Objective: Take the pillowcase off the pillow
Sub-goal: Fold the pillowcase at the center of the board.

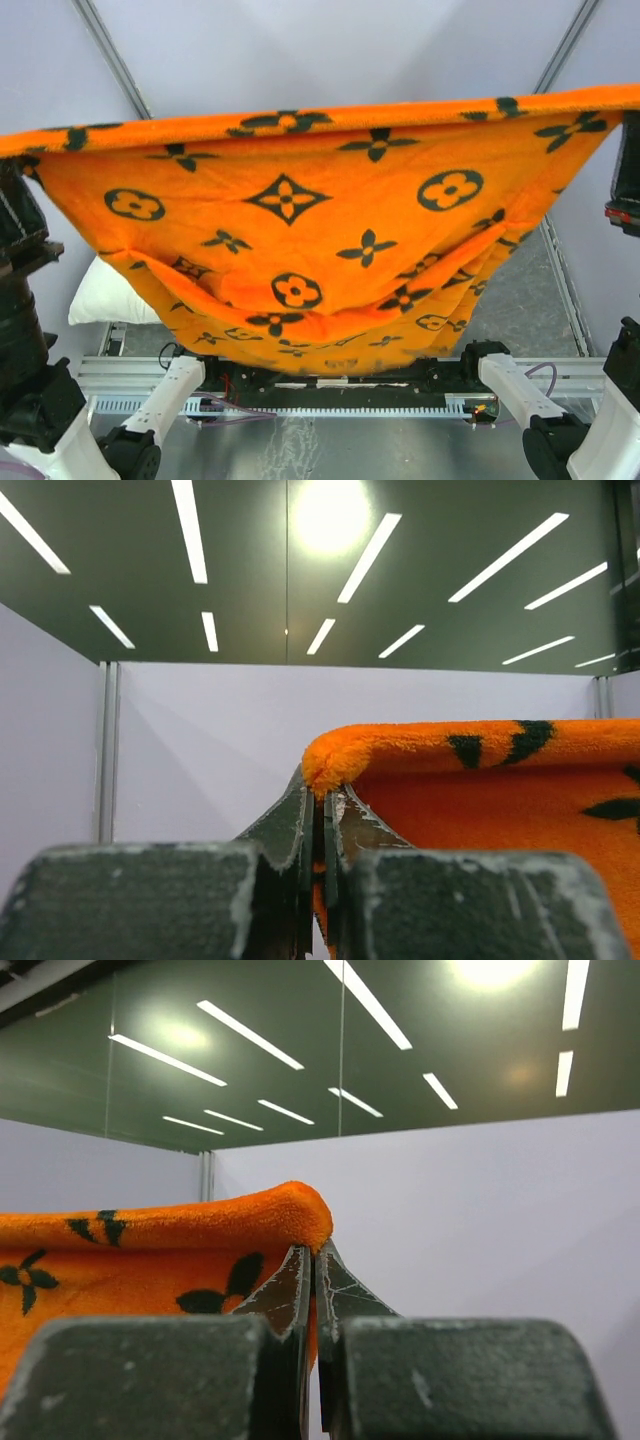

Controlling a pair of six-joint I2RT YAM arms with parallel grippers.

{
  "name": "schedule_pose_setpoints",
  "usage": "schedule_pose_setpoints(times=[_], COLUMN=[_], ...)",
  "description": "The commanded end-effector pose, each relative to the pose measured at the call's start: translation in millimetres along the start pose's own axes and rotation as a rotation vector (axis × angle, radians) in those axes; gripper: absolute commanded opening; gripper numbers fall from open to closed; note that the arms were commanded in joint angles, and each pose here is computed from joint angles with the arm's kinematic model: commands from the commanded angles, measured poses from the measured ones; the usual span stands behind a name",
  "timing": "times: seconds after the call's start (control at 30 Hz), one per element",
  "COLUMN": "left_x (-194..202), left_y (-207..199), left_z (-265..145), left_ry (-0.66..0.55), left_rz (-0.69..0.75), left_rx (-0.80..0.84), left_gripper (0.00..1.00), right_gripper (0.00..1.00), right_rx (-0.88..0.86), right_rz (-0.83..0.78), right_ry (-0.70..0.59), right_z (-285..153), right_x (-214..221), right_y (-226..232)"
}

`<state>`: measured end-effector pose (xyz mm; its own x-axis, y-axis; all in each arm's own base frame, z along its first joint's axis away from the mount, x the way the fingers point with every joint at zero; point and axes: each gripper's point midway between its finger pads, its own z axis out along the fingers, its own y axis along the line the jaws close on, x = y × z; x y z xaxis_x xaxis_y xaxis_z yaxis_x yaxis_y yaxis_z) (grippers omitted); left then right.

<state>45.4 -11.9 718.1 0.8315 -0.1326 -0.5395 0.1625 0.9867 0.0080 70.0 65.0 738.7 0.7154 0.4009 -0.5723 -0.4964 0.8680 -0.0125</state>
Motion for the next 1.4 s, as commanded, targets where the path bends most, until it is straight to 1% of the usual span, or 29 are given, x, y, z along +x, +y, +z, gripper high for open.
schedule_pose_setpoints(times=[0.0,0.07,0.2,0.3,0.4,0.47,0.57,0.67,0.7,0.73,0.8,0.87,0.93,1.0,1.03,1.13,1.23,1.37], left_x=[65,94,154,236,328,393,494,594,612,655,693,715,717,723,706,689,687,689], left_y=[38,40,43,47,50,52,57,69,75,81,82,76,72,71,71,73,73,69], left_z=[27,38,66,84,86,78,56,31,38,27,29,33,45,45,59,66,58,26], left_ry=[0.167,0.219,0.318,0.448,0.581,0.674,0.804,0.901,0.907,0.969,1.018,1.046,1.004,0.979,0.933,0.891,0.914,1.022], left_rz=[0.107,0.116,0.138,0.173,0.191,0.2,0.21,0.182,0.168,0.158,0.121,0.076,0.033,0.018,0.017,0.033,0.051,0.06], left_rx=[-0.169,-0.174,-0.176,-0.178,-0.177,-0.17,-0.161,-0.168,-0.18,-0.193,-0.189,-0.17,-0.172,-0.175,-0.176,-0.178,-0.169,-0.151], left_gripper=[0.03,0.03,0.03,0.03,0.03,0.03,0.03,0.03,0.03,0.03,0.03,0.03,0.03,0.03,0.03,0.03,0.03,0.03], right_gripper=[0.01,0.01,0.01,0.01,0.01,0.01,0.01,0.01,0.01,0.01,0.01,0.01,0.01,0.01,0.01,0.01,0.01,0.01], right_rx=[0.219,0.241,0.273,0.3,0.338,0.368,0.416,0.461,0.469,0.476,0.479,0.477,0.473,0.471,0.47,0.464,0.463,0.463], right_rz=[-0.052,-0.059,-0.05,-0.029,0.001,0.023,0.053,0.076,0.084,0.093,0.103,0.107,0.109,0.113,0.116,0.111,0.107,0.12], right_ry=[0.063,0.09,0.173,0.25,0.343,0.416,0.541,0.638,0.666,0.706,0.745,0.775,0.787,0.783,0.78,0.762,0.758,0.793], right_z=[18,26,49,61,65,61,48,38,35,29,26,25,25,26,25,25,17,-4], right_x=[43,60,115,169,239,292,379,454,477,506,541,567,581,586,586,578,571,560], right_y=[-61,-73,-103,-128,-157,-177,-208,-237,-245,-254,-267,-276,-282,-286,-287,-287,-284,-274])
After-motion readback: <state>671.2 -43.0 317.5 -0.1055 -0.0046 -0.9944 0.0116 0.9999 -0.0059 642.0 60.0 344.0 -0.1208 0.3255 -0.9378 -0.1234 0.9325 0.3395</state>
